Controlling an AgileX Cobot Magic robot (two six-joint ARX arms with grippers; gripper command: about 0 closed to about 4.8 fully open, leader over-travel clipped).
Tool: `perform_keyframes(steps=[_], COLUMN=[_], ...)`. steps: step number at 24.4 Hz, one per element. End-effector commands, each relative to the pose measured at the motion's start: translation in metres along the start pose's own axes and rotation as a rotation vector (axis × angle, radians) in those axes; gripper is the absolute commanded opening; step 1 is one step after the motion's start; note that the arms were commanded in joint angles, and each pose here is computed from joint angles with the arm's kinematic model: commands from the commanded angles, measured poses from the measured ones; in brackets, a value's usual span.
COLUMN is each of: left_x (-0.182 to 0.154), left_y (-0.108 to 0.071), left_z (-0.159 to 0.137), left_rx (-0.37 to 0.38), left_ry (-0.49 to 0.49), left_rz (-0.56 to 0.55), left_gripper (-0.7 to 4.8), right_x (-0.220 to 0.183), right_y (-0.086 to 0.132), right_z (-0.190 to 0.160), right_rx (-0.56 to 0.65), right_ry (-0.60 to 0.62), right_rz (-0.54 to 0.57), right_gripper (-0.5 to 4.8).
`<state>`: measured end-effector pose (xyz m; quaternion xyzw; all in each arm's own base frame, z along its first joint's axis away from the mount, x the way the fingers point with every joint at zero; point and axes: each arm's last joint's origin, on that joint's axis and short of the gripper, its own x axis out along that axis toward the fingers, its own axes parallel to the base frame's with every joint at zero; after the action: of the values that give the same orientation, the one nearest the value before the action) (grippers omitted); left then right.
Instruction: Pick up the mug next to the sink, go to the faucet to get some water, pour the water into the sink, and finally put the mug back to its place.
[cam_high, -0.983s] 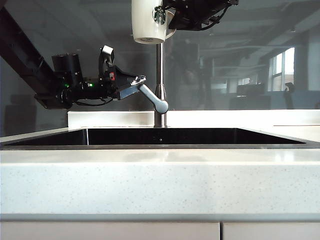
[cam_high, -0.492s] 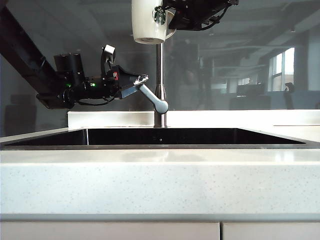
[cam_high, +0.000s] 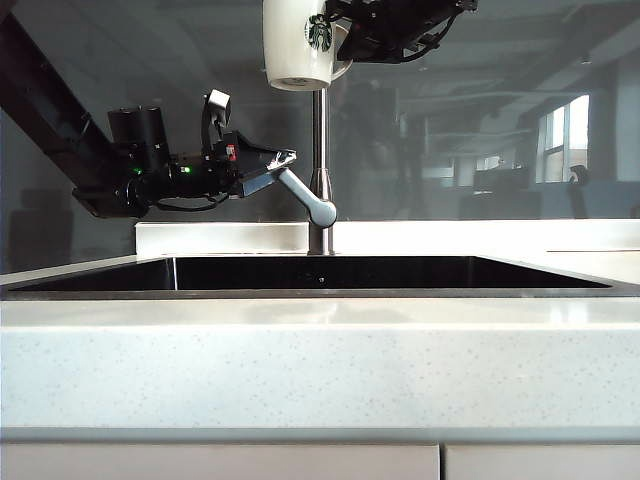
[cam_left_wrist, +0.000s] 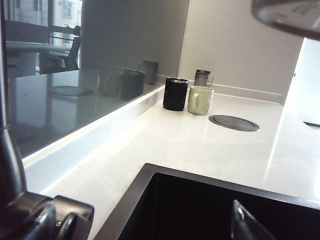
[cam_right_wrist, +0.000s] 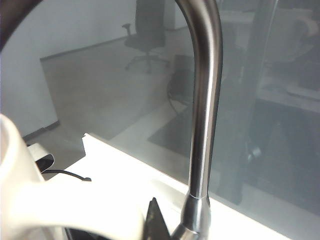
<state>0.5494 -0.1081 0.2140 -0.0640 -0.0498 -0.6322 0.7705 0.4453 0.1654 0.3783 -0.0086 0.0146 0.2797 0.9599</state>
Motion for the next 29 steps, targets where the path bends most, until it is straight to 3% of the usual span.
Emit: perform_keyframes(steps=[1,6,16,23,29], left_x=[0.001,0.001,-0.001,0.011,0.014], left_y=[-0.001,0.000,0.007,0.009,0.009], left_z=[0.007,0.007,0.007,-0.012,-0.013], left_rx=[0.032,0.039,0.083,0.121,0.133], left_ry=[-0.012,-0.029,-0.102,0.020,0.012], left_rz=[0.001,0.035,0.252,0.312,0.383], left_gripper=[4.79,4.79,4.79,4.79,4.79], right_x=[-0.006,-0.006,-0.006,-0.006,-0.006], right_y=[0.002,0.002,0.002,0.001,0.002], right_z=[0.019,0.019,0.019,0.019,0.019], right_rx=[-0.004,-0.004,-0.004,-0.004,-0.004], right_ry=[-0.096,-0.095,-0.096,-0.096,-0.096], right_rz=[0.002,0.002,0.002,0.002,0.002], right_gripper=[-0.08,-0.08,-0.08,-0.08,-0.08])
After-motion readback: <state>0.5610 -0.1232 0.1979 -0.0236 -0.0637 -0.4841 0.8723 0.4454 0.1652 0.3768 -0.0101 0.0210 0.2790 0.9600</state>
